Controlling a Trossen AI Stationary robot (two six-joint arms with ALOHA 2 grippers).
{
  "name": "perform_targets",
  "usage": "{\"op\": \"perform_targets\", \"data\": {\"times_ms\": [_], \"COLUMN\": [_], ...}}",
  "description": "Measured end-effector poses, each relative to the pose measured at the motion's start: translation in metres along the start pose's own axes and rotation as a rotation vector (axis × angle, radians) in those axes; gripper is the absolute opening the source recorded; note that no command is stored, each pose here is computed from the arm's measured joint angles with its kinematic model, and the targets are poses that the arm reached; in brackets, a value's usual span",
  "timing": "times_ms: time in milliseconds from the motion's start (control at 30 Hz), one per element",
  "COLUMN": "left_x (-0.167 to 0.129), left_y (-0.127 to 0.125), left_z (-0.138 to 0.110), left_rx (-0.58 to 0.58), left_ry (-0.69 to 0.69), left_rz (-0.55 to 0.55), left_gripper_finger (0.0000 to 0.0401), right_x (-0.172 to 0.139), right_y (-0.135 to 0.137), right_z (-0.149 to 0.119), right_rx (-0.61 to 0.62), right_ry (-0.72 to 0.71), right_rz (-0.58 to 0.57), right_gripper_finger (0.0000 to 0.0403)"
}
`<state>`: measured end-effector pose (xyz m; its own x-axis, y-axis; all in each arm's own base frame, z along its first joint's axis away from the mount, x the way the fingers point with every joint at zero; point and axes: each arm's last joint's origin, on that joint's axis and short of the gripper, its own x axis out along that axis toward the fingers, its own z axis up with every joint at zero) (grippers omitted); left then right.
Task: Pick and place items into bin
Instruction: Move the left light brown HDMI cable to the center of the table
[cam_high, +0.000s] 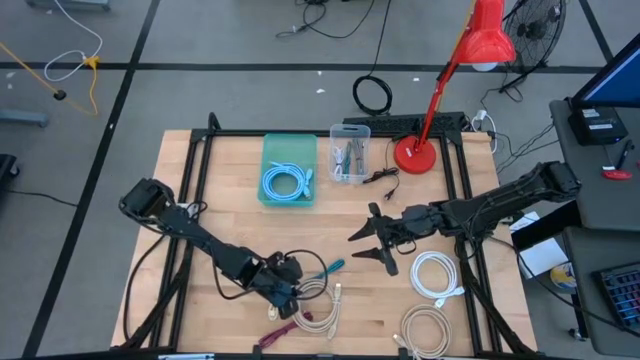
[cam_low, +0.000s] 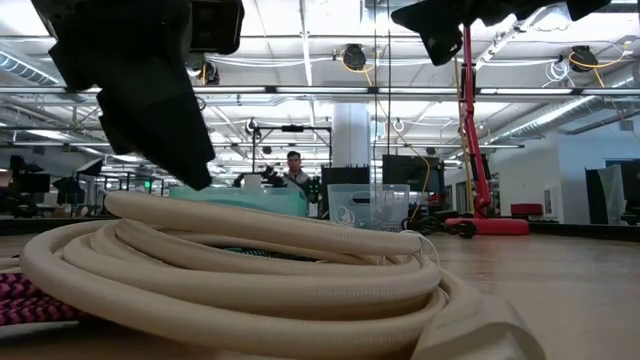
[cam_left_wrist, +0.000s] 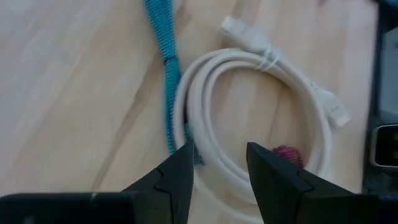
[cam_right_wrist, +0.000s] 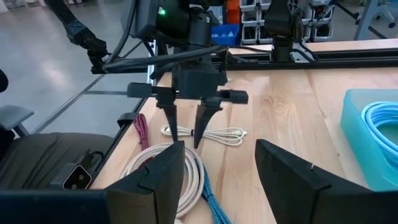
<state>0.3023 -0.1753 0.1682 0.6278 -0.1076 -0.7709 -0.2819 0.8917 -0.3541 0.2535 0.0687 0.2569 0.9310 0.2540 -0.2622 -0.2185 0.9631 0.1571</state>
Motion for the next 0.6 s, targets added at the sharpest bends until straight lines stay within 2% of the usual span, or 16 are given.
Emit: {"op": "perform_targets", "data": {"times_ms": [167,433,600], "left_x": [0.013,0.034,0.032], "left_y": [-0.006,-0.01,-0.023], "left_z": [-0.001,0.001,0.011], "left_rx": [0.027,0.082,0.14], "left_ry": [-0.012,0.046,0.045], "left_rz": [-0.07,0.007,0.008], "left_gripper_finger": [0.0152,0.0152,0.0152], "right_x": [0.0,0.0,0.0], "right_y": [0.0,0.0,0.0], "right_z": [0.001,0.001,0.001], "right_rx": [-0.001,-0.007,-0.007], "right_ry": [-0.011,-0.012,-0.012], "right_rz": [0.001,0.002,0.002], "right_gripper_finger": [0.0187,0.0187,0.0187]}}
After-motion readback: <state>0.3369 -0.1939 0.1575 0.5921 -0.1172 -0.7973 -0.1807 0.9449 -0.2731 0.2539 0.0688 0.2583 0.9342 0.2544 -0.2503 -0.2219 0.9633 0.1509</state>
